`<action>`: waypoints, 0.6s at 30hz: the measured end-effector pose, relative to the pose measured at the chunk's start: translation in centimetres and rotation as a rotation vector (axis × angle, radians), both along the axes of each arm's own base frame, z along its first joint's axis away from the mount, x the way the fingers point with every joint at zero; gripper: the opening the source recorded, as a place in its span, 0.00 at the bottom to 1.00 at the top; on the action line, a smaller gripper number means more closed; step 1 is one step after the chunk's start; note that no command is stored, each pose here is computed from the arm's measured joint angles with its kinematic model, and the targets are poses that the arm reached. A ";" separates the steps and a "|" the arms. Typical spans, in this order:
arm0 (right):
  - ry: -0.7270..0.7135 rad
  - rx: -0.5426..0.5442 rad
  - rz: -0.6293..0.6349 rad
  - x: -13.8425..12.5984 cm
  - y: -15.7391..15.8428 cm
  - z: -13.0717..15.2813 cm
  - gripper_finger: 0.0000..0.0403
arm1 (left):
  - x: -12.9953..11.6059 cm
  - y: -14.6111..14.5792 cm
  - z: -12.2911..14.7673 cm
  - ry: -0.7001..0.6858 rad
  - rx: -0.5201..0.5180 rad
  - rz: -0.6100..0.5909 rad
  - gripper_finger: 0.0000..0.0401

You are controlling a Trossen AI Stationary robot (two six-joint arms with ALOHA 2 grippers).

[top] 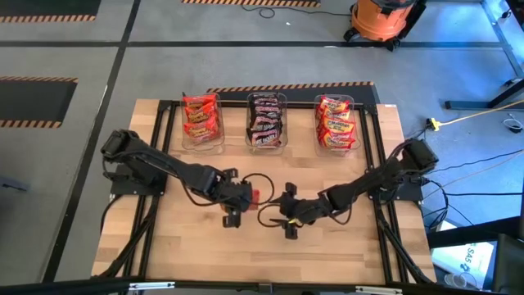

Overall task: Sort Maruchan noodles
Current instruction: Put the orange noodle pack into the left transparent bin

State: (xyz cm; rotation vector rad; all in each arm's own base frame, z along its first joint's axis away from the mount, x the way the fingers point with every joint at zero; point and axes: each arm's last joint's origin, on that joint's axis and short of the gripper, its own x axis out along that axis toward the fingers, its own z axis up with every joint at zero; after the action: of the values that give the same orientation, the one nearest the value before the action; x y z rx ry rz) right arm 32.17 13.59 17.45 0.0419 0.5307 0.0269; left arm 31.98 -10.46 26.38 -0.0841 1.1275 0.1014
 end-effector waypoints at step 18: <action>0.077 -0.020 -0.116 -3.1 -0.6 -2.9 0.63 | -10.2 8.9 8.9 -0.016 0.295 0.219 0.17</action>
State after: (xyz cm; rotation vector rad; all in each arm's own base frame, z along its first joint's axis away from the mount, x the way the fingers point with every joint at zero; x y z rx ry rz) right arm 29.05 12.94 14.51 0.0539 0.6045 -0.0936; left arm 21.76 -1.58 35.26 0.0552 1.0739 0.4604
